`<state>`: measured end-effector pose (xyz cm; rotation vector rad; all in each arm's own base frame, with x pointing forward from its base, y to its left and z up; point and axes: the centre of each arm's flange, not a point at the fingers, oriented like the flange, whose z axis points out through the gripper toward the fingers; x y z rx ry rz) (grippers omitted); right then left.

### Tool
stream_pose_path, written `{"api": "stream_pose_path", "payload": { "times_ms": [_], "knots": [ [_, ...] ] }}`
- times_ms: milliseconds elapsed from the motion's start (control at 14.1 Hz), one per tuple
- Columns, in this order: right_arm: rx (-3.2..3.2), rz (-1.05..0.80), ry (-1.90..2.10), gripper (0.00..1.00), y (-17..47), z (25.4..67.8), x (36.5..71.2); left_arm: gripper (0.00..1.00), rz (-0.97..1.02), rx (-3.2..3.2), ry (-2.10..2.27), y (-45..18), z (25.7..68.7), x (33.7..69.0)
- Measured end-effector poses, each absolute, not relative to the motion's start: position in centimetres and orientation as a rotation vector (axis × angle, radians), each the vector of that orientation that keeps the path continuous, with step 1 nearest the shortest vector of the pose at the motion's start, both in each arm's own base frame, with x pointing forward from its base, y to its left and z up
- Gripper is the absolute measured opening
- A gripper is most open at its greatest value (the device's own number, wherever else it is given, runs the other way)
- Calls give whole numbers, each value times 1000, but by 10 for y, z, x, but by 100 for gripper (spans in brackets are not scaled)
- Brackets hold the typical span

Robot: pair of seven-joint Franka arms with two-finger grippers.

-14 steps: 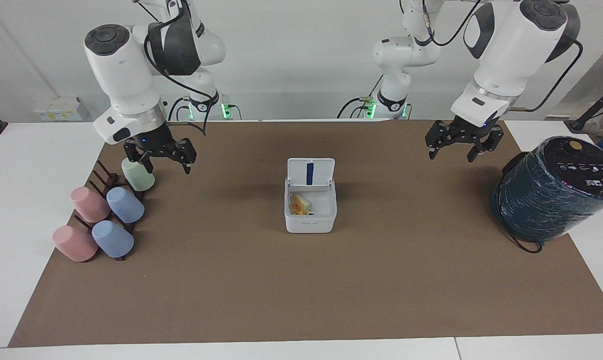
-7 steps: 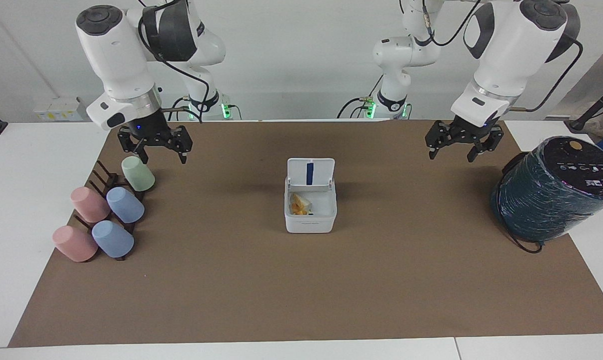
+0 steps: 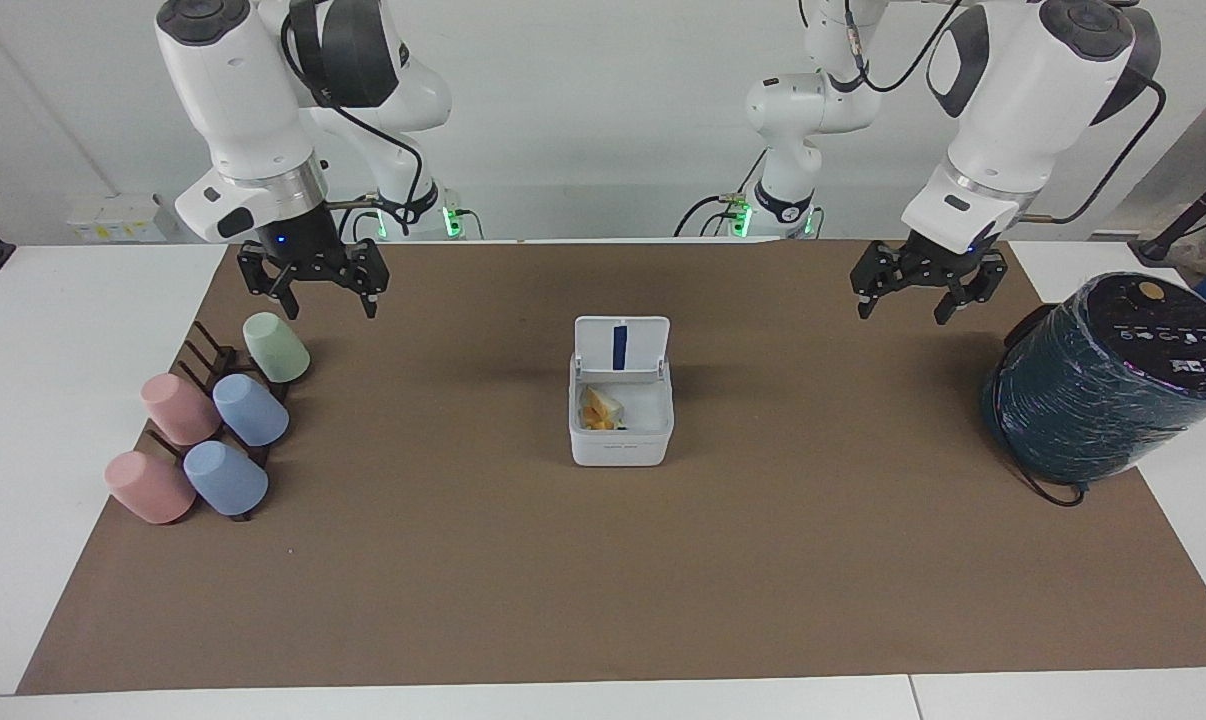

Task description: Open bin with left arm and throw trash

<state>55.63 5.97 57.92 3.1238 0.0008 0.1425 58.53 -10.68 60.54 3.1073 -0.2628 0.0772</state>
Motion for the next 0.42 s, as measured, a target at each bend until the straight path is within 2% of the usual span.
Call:
{"api": "stream_pose_path", "payload": {
  "times_ms": [424],
  "knots": [
    [3127, 76, -1, 100, 60, 575, 551, 100, 79, 3107, -263, -107, 606, 585]
  ]
}}
